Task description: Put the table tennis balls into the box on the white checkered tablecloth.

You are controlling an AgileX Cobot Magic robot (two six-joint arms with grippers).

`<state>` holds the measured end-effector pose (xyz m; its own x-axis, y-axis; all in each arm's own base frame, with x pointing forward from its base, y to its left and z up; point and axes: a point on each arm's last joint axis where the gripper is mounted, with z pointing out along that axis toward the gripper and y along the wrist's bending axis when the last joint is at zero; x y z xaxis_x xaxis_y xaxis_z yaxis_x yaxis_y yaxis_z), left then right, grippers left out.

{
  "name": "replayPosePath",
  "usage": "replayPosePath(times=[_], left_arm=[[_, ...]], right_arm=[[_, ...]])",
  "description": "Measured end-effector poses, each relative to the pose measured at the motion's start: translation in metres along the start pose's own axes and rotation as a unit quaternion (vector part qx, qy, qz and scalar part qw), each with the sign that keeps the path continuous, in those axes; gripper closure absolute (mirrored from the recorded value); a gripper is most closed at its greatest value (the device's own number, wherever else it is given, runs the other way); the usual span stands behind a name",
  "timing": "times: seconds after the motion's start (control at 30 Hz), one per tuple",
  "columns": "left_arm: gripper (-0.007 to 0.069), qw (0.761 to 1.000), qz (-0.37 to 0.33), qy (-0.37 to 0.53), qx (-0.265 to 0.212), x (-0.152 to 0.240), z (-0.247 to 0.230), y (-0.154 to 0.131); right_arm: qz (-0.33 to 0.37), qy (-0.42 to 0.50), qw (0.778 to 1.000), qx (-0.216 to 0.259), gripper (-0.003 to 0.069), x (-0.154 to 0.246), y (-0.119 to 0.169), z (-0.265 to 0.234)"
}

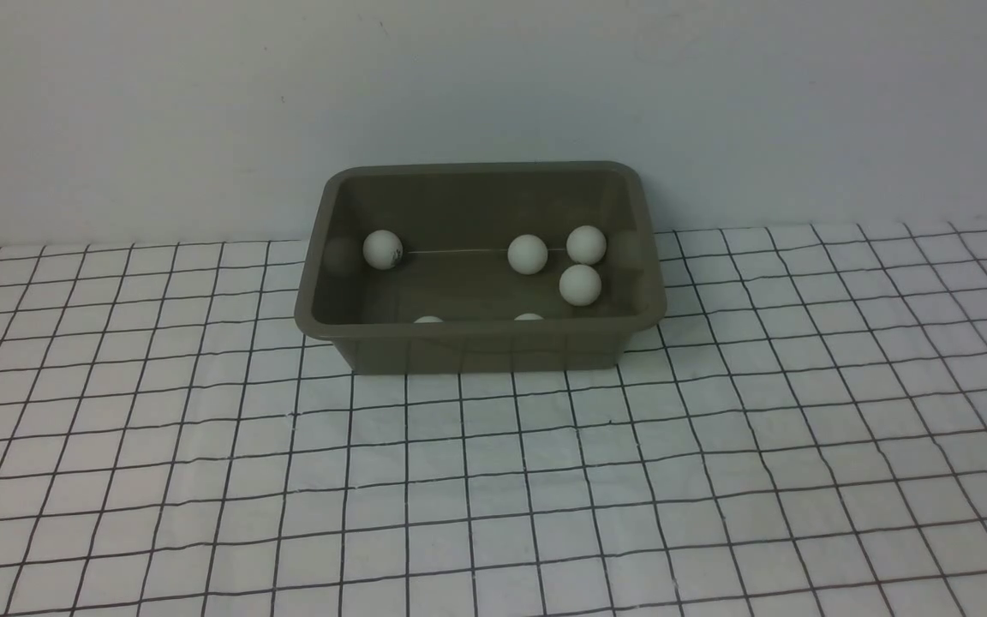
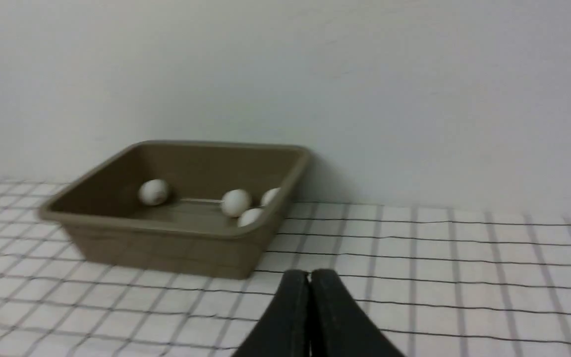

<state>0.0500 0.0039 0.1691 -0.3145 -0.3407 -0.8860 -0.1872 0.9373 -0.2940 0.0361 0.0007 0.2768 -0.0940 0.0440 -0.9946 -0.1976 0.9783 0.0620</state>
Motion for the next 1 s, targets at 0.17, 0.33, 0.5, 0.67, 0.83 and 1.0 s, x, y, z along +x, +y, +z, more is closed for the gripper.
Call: replayPosePath(times=[0.17,0.33,0.5,0.67,0.83,1.0], left_arm=[[0.0629,1.000,0.000,0.000,0.000,0.000,0.000,0.000],[0.0629,1.000,0.000,0.000,0.000,0.000,0.000,0.000],[0.0629,1.000,0.000,0.000,0.000,0.000,0.000,0.000],[0.0629,1.000,0.000,0.000,0.000,0.000,0.000,0.000],[0.0629,1.000,0.000,0.000,0.000,0.000,0.000,0.000],[0.0629,1.000,0.000,0.000,0.000,0.000,0.000,0.000]], right_arm=[[0.037,0.009,0.992,0.118,0.0676,0.030,-0.010,0.012],[0.046,0.010,0.987,0.152,0.0676,0.059,-0.015,0.022],[0.046,0.032,0.987,0.153,0.0676,0.077,-0.017,0.025],[0.047,0.042,0.986,0.153,0.0676,0.085,-0.017,0.026],[0.048,0.049,0.986,0.153,0.0676,0.090,-0.018,0.027],[0.048,0.049,0.986,0.153,0.0676,0.090,-0.018,0.027]])
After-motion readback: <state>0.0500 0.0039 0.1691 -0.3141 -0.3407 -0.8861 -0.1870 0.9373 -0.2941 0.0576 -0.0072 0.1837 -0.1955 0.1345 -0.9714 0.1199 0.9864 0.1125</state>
